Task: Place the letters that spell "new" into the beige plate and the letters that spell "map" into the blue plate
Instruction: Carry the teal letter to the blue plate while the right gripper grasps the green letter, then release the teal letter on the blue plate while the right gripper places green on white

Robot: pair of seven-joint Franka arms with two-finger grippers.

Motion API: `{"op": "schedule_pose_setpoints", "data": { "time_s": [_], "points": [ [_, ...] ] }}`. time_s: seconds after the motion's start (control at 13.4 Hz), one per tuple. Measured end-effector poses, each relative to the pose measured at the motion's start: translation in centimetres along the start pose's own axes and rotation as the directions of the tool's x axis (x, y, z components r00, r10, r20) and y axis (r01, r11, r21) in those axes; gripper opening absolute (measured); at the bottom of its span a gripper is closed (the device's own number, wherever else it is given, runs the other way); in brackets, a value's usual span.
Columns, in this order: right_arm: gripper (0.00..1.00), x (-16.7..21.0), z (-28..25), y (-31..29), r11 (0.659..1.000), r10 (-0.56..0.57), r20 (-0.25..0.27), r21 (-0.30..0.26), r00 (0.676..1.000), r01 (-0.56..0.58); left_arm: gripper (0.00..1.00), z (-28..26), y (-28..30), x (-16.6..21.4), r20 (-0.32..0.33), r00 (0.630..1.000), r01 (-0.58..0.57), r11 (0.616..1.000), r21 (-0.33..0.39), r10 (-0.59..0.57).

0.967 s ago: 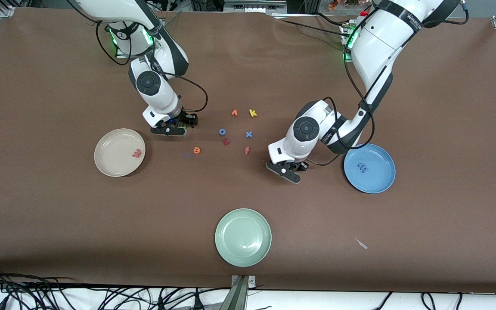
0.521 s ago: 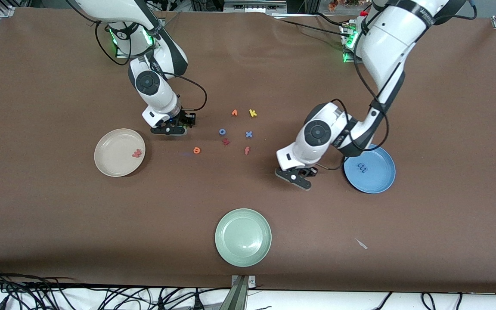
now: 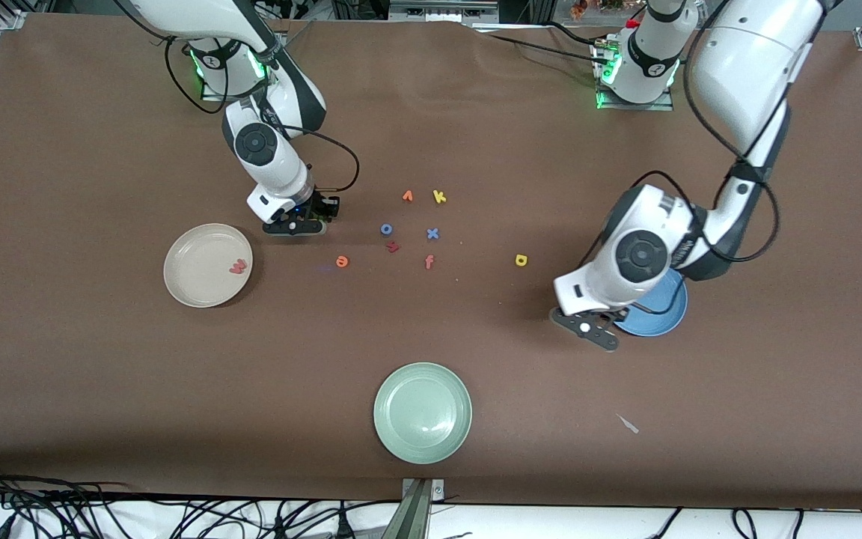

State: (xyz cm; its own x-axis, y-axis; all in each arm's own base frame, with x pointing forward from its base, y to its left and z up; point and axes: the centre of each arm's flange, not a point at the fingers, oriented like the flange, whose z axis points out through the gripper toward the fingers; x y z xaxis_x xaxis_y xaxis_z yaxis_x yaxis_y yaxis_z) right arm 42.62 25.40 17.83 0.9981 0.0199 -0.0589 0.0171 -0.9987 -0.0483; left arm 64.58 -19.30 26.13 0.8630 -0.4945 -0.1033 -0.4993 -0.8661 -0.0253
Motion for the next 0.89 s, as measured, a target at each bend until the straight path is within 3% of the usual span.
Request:
{"op": "schedule_pose_setpoints", "data": {
  "time_s": [0.3, 0.45, 0.67, 0.89],
  "points": [
    [0.37, 0.0, 0.1, 0.0, 1.000, -0.012, 0.001, 0.000, 1.000, 0.012, 0.28, 0.3, -9.5, -3.9, 0.054, 0.995, -0.076, 0.996, -0.035, 0.078],
    [0.35, 0.0, 0.1, 0.0, 1.000, -0.021, 0.001, 0.000, 1.000, 0.021, 0.28, 2.3, -14.1, -6.7, 0.081, 0.995, -0.060, 0.996, -0.065, 0.065],
    [0.30, 0.0, 0.3, 0.1, 1.000, -0.027, 0.000, 0.000, 1.000, 0.027, 0.29, 6.0, -16.5, -8.9, 0.120, 0.992, -0.023, 0.994, -0.109, 0.036],
    [0.26, 0.0, 0.3, 0.0, 0.999, -0.032, -0.003, 0.002, 0.999, 0.032, 0.53, 6.9, -15.9, -8.5, 0.122, 0.991, -0.031, 0.992, -0.121, 0.046]
  ]
}}
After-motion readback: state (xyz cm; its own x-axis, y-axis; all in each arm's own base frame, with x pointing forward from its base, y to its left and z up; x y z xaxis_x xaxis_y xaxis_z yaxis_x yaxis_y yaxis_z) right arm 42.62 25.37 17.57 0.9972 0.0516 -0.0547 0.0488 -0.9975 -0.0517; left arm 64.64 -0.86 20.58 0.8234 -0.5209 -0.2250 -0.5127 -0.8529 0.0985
